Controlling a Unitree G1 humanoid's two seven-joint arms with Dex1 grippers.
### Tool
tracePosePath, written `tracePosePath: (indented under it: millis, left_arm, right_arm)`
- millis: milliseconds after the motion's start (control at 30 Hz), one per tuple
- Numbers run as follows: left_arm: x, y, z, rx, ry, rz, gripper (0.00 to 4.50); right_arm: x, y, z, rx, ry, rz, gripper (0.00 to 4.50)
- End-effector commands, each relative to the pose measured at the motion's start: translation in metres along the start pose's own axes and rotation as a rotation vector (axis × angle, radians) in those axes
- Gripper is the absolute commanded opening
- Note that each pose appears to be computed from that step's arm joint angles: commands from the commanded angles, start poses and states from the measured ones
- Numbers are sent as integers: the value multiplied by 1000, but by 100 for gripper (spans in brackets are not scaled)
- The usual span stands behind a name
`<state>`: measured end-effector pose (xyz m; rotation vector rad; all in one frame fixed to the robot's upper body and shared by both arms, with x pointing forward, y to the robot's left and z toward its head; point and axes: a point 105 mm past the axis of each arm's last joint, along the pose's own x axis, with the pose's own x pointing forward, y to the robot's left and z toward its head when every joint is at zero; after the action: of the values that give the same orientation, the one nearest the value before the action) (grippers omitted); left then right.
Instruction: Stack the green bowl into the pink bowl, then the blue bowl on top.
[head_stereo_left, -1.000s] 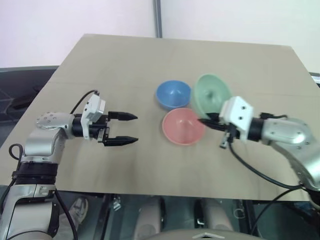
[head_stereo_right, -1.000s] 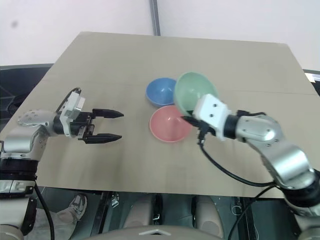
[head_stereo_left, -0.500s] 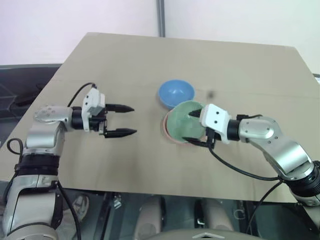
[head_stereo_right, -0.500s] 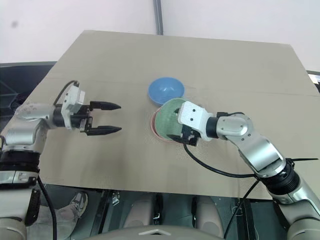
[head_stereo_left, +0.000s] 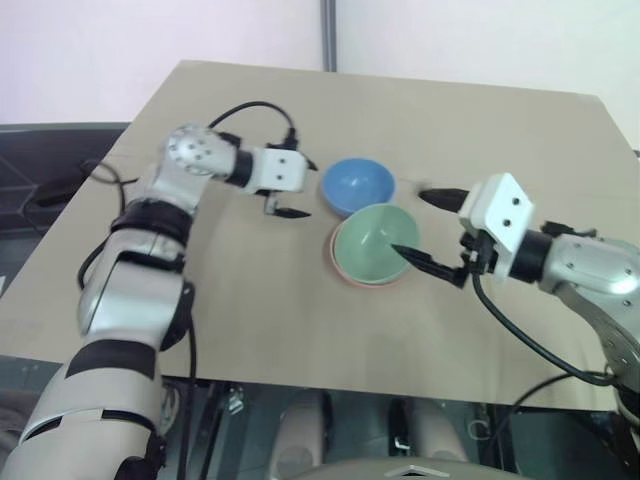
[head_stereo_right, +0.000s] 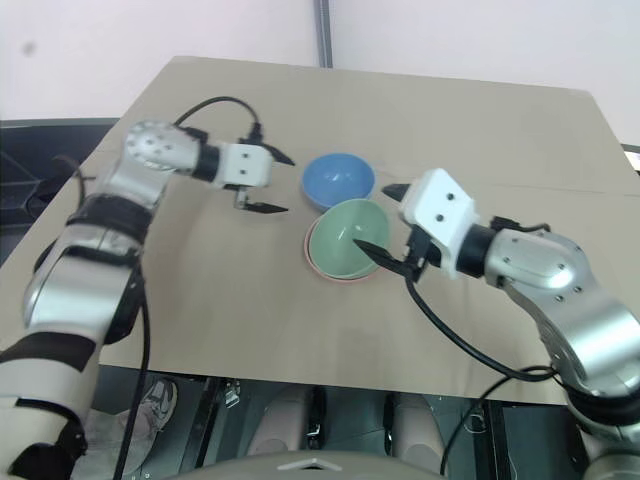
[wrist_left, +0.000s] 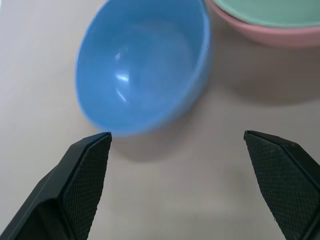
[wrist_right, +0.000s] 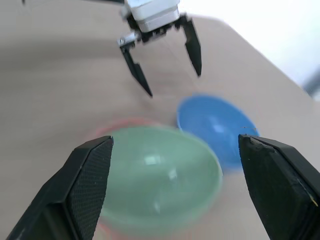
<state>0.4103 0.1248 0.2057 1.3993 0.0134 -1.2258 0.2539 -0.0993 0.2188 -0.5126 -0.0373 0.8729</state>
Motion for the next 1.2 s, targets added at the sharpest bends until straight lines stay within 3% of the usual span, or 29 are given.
tracePosePath:
  millis: [33, 167, 200, 333, 367, 400, 567, 800, 967, 1200]
  left_arm:
    - [10, 11, 7, 143, 62, 0, 450]
    - [23, 10, 9, 245, 116, -42, 450]
    - [25, 10, 10, 261, 126, -52, 410]
    - [31, 8, 7, 317, 172, -69, 336]
    - [33, 7, 6, 326, 177, -75, 275]
    - [34, 7, 7, 328, 179, -74, 245]
    - [37, 4, 3, 323, 193, -82, 6]
    - [15, 15, 13, 222, 70, -26, 6]
    - [-24, 30, 46, 150, -183, -35, 6]
    - [-43, -11, 84, 211, -385, -198, 6]
  right_arm:
    - [-19, -3, 5, -35, 13, -93, 434]
    - [-34, -3, -4, -14, 61, -156, 434]
    - [-38, -4, -7, -8, 71, -169, 450]
    - [-45, -6, -10, 0, 82, -194, 450]
    - [-46, -6, -10, 2, 81, -203, 450]
    - [-46, -6, -10, 5, 79, -208, 450]
    - [-47, -6, -10, 7, 79, -216, 450]
    - [-47, -7, -9, 6, 83, -204, 450]
    - [-46, -13, -12, 9, 90, -193, 450]
    - [-46, -19, -15, 9, 92, -191, 450]
